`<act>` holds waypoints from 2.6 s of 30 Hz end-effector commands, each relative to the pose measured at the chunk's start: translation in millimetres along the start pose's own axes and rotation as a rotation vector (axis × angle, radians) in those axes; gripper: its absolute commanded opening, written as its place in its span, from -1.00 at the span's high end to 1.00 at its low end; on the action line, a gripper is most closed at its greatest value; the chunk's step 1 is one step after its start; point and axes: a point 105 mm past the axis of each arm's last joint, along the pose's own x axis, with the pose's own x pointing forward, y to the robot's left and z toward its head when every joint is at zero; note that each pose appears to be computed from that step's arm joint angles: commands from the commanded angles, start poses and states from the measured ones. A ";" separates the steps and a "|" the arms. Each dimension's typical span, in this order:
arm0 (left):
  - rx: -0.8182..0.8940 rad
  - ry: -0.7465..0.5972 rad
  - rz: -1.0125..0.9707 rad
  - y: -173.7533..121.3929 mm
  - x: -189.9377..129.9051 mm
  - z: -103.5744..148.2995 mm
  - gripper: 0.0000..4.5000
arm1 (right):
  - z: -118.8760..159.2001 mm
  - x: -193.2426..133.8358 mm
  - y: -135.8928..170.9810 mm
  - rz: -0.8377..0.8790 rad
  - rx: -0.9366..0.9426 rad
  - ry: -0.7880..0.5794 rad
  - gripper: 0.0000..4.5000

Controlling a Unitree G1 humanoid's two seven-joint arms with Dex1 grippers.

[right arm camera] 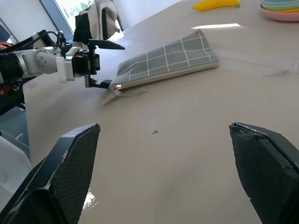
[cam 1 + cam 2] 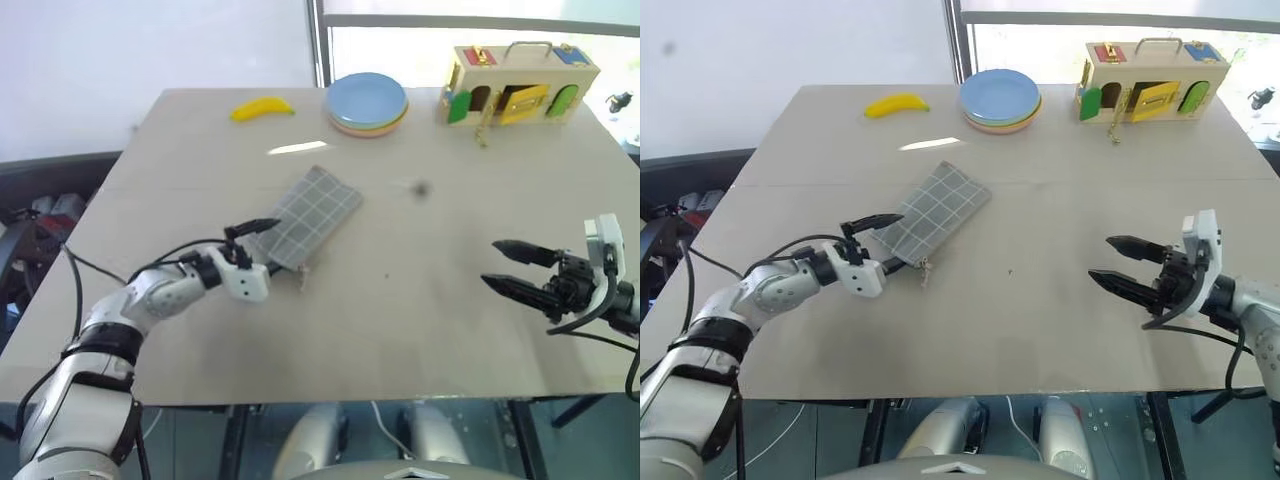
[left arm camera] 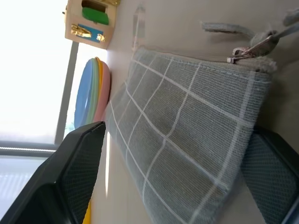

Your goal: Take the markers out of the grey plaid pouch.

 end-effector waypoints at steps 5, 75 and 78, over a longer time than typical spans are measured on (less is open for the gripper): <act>0.030 -0.003 -0.035 -19.2 12.9 1.7 -0.19 | 10.0 -1.2 3.5 -0.004 -0.064 -0.021 -1.00; -0.685 -0.156 0.367 48.0 74.5 114.6 0.88 | 28.1 187.7 13.8 -0.121 0.605 -0.512 0.96; -0.688 -0.158 0.386 52.3 73.7 114.3 0.88 | 29.8 185.3 11.6 -0.129 0.597 -0.517 0.96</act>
